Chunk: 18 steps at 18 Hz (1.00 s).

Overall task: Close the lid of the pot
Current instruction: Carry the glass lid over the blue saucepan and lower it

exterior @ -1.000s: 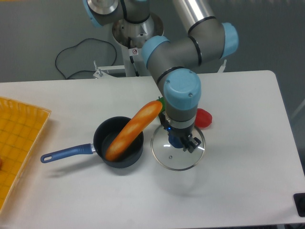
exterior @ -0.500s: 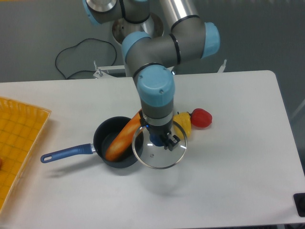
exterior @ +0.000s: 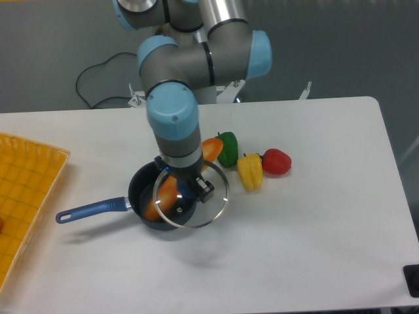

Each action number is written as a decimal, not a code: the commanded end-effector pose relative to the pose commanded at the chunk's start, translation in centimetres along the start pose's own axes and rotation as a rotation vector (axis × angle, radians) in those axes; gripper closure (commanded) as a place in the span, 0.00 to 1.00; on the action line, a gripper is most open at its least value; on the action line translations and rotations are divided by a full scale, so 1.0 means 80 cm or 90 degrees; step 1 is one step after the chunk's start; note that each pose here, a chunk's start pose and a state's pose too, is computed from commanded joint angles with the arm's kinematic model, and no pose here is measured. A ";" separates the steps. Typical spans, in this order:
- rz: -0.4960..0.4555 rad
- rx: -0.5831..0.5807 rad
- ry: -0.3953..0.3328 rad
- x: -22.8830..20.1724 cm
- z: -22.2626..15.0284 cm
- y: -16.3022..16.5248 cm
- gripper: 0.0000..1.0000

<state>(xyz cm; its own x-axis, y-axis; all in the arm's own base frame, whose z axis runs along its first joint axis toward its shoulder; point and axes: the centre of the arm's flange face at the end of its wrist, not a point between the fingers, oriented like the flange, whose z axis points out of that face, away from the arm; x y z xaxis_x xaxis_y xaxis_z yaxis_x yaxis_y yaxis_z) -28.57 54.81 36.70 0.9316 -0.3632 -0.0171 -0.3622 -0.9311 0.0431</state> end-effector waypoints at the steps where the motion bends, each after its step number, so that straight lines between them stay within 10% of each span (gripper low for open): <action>1: 0.001 -0.002 0.002 0.003 0.002 0.000 0.46; 18: 0.027 -0.091 -0.012 0.063 0.036 -0.044 0.47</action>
<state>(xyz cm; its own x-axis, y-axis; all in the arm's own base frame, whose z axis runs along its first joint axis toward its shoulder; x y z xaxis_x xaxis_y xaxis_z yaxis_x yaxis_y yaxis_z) -22.67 56.14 33.60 0.9142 -0.4041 -0.0303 -0.3920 -0.9009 0.1864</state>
